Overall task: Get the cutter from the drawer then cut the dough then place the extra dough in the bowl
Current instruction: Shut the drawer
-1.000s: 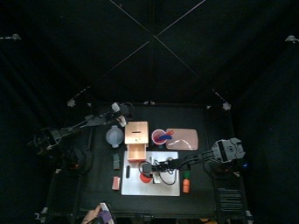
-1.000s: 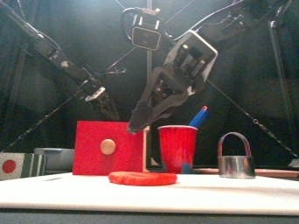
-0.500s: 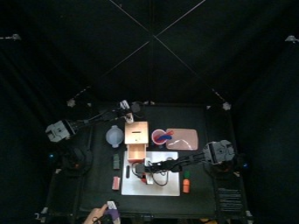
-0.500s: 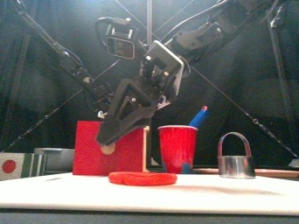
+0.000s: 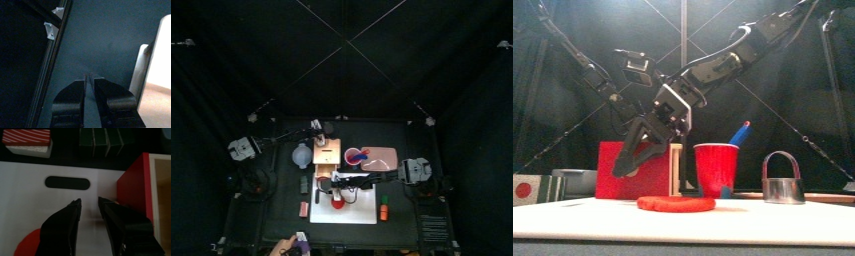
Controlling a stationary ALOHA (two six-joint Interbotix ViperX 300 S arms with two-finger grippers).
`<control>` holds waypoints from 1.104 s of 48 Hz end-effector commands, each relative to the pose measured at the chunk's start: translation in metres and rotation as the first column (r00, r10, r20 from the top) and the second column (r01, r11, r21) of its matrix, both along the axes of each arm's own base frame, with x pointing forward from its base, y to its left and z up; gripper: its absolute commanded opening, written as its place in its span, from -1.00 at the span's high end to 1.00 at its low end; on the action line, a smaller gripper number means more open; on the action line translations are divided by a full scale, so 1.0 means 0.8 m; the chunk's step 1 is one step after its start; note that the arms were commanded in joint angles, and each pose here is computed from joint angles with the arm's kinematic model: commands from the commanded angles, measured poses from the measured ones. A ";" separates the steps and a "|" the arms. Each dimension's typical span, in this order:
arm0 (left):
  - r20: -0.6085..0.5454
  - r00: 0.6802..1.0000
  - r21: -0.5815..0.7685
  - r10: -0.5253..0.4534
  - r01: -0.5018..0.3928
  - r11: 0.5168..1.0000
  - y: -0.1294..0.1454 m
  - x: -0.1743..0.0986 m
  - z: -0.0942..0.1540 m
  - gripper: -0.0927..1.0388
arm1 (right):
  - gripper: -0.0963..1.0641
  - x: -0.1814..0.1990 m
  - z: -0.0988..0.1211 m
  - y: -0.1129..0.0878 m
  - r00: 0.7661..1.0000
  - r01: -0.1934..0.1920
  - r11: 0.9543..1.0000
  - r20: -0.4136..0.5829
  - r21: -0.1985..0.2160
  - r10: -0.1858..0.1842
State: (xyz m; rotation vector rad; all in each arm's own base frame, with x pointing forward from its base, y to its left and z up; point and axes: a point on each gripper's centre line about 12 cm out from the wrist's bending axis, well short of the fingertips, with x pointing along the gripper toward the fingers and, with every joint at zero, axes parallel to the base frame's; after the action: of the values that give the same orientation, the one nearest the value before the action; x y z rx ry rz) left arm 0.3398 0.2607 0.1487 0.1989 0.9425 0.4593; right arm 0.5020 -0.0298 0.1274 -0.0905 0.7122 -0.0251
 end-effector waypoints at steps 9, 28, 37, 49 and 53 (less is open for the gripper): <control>0.020 1.000 0.016 -0.010 0.009 1.000 0.000 0.006 0.010 -0.18 | -0.44 0.004 0.025 -0.051 0.998 0.042 0.998 0.048 -0.056 -0.040; 0.040 0.999 0.020 -0.005 0.004 1.000 0.000 0.008 0.019 -0.18 | -0.44 0.008 0.045 -0.067 0.995 0.057 0.995 0.083 -0.077 -0.051; 0.098 0.995 0.056 0.003 -0.009 0.998 0.006 0.012 0.054 -0.18 | -0.44 0.009 0.072 0.007 0.995 -0.023 0.999 0.101 -0.034 0.027; 0.197 0.980 0.095 0.006 -0.025 0.995 0.003 0.011 0.106 -0.18 | -0.44 -0.046 0.112 0.034 0.998 -0.030 1.000 0.048 0.008 0.029; 0.234 0.972 0.091 0.009 -0.031 0.995 -0.005 0.005 0.117 -0.18 | -0.44 -0.079 0.120 0.033 1.000 -0.022 1.000 0.010 0.013 0.022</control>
State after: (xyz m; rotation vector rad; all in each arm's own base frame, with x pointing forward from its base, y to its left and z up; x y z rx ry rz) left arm 0.3446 0.2603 0.2146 0.2082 0.7744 0.5172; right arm 0.4573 -0.0011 0.1926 -0.0891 0.7399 0.0081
